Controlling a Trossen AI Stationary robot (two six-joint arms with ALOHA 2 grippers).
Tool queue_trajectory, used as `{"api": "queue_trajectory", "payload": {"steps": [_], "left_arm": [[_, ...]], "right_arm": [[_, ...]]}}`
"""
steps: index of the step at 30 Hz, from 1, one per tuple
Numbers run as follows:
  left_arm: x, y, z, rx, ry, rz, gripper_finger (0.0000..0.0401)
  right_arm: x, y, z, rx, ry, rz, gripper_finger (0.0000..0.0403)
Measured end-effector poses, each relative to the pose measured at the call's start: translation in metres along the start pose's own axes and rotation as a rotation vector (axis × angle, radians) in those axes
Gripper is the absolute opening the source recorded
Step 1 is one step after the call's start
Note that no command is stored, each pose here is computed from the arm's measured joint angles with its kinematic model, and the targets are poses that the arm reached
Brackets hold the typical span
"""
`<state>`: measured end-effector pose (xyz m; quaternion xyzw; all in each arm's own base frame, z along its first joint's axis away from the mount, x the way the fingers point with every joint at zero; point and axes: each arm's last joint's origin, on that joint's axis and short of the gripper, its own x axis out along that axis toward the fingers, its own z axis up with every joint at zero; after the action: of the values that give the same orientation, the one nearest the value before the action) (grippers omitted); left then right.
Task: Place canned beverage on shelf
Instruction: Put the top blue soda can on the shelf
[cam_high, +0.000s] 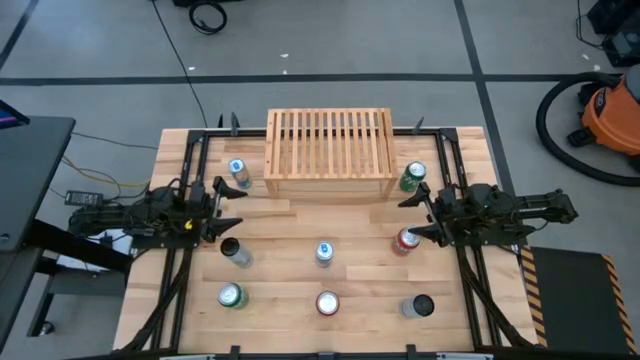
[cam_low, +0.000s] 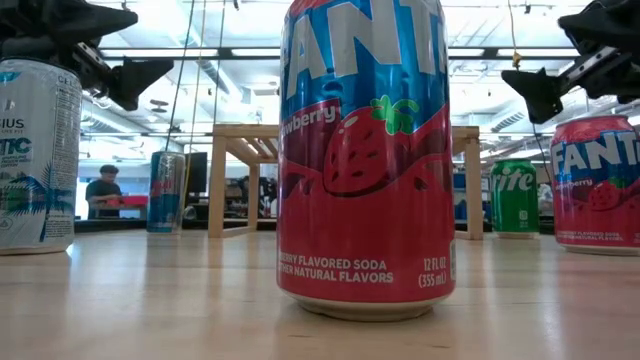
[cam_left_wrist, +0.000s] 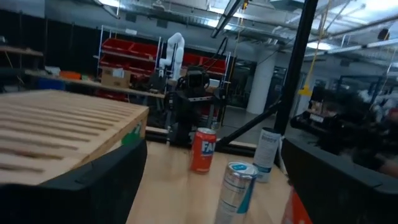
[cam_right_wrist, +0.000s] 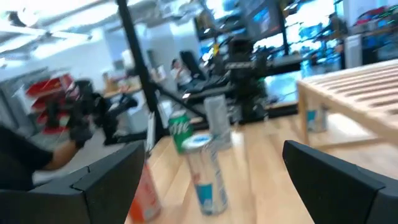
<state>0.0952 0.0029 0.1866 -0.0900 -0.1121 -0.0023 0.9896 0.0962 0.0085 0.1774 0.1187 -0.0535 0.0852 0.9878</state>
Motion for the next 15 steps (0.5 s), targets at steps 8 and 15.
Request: {"api": "queue_trajectory", "payload": {"steps": [8,15], "left_arm": [[0.0,0.004,0.0,0.098,0.005,0.139,0.0378],[-0.002,0.001,0.032,0.17,0.104,0.249,0.0378]], "right_arm": [[-0.001,0.003,0.016,-0.052,-0.167,0.008,0.0391],[-0.002,0.002,0.021,-0.129,-0.231,-0.054,0.0391]]}}
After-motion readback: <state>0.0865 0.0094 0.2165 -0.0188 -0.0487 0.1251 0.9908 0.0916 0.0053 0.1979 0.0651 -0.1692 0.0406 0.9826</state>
